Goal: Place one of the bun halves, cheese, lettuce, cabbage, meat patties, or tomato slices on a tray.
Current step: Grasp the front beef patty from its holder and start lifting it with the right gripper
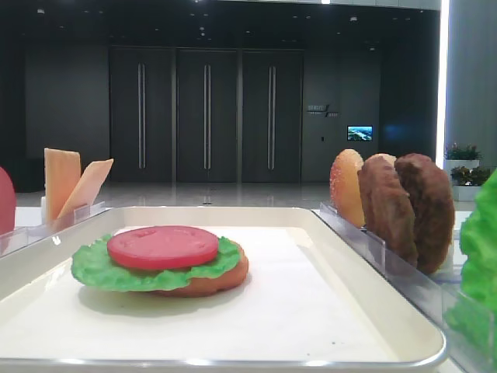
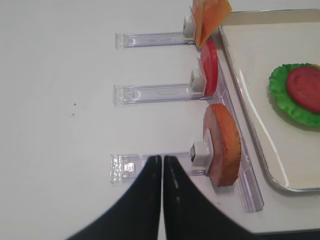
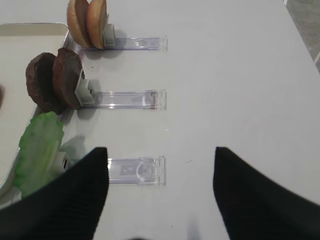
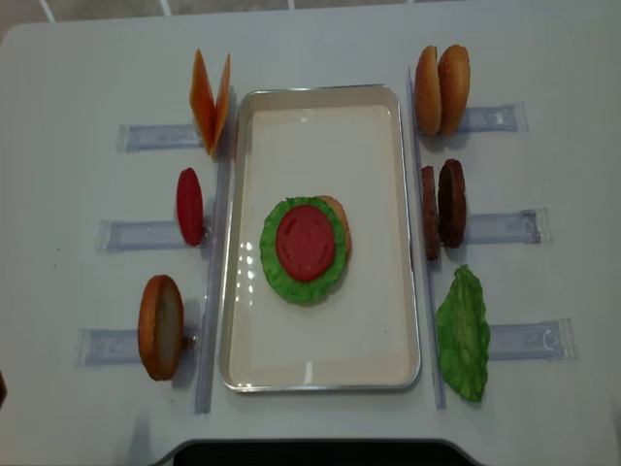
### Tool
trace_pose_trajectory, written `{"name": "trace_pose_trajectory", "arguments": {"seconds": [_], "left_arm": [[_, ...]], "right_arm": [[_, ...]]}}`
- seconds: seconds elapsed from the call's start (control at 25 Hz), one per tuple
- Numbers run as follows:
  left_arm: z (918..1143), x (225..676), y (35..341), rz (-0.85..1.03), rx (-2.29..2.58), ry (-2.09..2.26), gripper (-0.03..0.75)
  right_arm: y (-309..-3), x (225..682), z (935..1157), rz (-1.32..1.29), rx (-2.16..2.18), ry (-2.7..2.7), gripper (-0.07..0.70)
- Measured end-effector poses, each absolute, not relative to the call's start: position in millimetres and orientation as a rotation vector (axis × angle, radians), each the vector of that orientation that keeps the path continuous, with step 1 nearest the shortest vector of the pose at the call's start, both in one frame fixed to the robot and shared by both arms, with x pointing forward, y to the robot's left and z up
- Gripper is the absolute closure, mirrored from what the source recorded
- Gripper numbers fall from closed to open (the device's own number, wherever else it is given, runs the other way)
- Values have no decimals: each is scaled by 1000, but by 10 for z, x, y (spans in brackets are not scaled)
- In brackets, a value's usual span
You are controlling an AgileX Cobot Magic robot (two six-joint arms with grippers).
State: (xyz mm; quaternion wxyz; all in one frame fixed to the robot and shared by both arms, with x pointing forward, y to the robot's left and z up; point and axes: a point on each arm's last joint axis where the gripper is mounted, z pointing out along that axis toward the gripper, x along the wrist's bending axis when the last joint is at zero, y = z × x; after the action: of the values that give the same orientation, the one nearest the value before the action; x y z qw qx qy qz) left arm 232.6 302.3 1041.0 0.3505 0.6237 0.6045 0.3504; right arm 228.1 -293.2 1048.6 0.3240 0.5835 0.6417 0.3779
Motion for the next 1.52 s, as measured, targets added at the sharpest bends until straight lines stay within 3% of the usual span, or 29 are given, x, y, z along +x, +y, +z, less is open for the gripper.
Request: {"name": "trace_pose_trajectory", "arguments": {"seconds": [0.24, 0.52, 0.72, 1.08, 1.24, 1.52], "left_arm": [[10410, 2326, 3023, 907, 1615, 1566, 722], [10410, 2326, 3023, 908, 1615, 1566, 722], [10410, 2326, 3024, 909, 1615, 1566, 722], [10410, 2326, 3024, 909, 1615, 1566, 722], [10410, 2326, 3024, 909, 1615, 1566, 722], [10410, 2326, 3024, 909, 1615, 1566, 722]], "right_arm": [[-2925, 2411, 10516, 954, 1595, 1721, 218], [-2879, 3473, 10760, 746, 1796, 1891, 219], [-2835, 4359, 10727, 562, 1899, 2041, 222], [-2748, 5082, 10692, 492, 1947, 2104, 241], [-2344, 5145, 10635, 435, 1914, 2226, 247], [-1316, 5070, 10720, 443, 1749, 2369, 248]]}}
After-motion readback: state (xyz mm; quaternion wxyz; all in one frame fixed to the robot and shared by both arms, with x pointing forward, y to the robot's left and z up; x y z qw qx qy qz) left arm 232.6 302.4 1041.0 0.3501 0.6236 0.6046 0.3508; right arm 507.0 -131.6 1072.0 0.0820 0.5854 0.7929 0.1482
